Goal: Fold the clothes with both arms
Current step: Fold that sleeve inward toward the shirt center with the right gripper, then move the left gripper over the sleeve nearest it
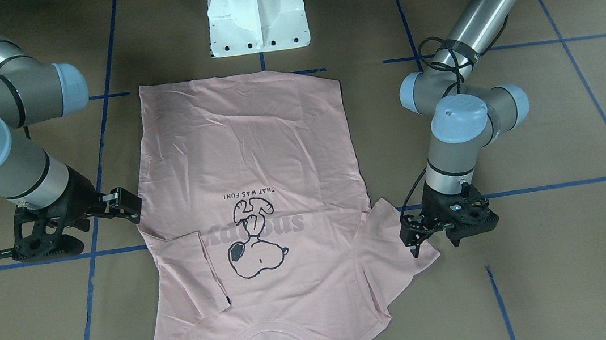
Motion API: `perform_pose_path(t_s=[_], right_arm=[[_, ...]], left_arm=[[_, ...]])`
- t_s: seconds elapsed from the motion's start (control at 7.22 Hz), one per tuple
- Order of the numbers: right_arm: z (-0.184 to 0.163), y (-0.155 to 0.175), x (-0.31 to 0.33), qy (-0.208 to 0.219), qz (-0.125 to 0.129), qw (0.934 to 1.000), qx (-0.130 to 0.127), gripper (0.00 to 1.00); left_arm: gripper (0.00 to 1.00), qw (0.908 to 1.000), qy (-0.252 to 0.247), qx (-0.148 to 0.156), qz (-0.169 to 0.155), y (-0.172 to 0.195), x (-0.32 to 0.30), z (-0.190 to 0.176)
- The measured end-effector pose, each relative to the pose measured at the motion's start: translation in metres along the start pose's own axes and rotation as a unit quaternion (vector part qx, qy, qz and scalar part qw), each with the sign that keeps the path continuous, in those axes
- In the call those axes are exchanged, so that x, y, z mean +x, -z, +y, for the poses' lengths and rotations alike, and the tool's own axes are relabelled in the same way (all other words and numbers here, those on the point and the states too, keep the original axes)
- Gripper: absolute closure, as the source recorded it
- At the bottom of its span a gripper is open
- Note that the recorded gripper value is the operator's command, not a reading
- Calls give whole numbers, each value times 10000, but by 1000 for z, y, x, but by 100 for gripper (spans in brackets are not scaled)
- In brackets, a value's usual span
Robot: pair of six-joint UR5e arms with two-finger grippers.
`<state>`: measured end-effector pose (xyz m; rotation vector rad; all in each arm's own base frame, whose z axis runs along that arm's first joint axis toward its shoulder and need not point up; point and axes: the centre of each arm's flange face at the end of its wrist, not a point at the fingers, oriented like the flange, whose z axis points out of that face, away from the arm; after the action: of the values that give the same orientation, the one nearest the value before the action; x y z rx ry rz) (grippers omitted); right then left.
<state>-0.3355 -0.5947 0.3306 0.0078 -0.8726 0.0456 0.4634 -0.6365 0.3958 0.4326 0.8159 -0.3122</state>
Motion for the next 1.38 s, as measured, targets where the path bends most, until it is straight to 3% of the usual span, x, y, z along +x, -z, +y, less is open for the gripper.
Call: perform_pose_path(t_s=[0.55, 0.69, 0.97, 1.11, 1.25, 1.38], right_arm=[[1, 0, -3, -27, -9, 10000, -5, 0], [1, -1, -3, -18, -4, 10000, -8, 0], [0, -1, -2, -10, -1, 10000, -8, 0], [0, -1, -2, -8, -1, 10000, -7, 0], [0, -1, -2, -8, 0, 10000, -8, 0], [0, -1, -2, -12, 4, 10000, -11, 0]], left_arm=[[14, 10000, -2, -13, -34, -7, -3, 2], [27, 10000, -5, -15, -25, -10, -4, 3], [75, 10000, -8, -12, -11, -13, -4, 3], [93, 10000, -41, -5, 0, -12, -2, 2], [100, 9999, -115, -1, 13, -11, 0, 1], [100, 9998, -179, 5, 32, -10, 3, 1]])
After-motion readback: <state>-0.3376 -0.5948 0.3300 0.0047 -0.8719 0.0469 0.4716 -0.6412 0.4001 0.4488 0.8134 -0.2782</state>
